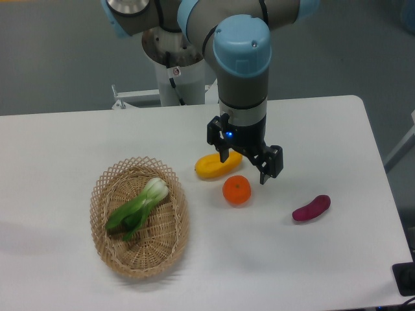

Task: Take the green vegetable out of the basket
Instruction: 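Move the open gripper over the basket toward the green bok choy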

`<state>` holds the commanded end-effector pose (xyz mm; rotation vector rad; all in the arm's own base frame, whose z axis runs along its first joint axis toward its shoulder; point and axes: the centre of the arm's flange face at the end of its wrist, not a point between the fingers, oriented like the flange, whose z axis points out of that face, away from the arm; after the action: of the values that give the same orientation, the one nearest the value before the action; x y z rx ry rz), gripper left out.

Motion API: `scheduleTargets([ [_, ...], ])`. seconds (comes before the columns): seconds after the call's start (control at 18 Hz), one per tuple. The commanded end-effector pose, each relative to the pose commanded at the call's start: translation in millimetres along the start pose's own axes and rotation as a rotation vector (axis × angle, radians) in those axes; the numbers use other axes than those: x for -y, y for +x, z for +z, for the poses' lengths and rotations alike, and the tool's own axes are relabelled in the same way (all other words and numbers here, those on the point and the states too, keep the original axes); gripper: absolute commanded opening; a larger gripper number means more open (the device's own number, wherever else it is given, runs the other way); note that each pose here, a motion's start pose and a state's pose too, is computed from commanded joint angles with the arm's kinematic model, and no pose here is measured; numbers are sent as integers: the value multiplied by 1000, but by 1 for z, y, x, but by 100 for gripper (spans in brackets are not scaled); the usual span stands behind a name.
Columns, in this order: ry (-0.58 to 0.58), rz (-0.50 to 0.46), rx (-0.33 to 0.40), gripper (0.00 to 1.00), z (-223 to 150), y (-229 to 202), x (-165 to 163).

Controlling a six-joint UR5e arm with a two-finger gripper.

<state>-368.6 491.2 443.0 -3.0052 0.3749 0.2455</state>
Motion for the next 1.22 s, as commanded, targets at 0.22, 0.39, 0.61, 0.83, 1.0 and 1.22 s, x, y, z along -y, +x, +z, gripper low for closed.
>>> scheduleTargets([
  [0.22, -7, -15, -10, 100, 12, 4, 3],
  [0.39, -15, -92, -27, 100, 30, 16, 0],
  [0.61, 1, -148, -19, 100, 62, 54, 23],
  [0.83, 12, -188, -25, 100, 94, 101, 49],
  [1.0, -9, -170, -52, 100, 120, 132, 65],
  [1.22, -35, -127, -85, 100, 140, 161, 74],
])
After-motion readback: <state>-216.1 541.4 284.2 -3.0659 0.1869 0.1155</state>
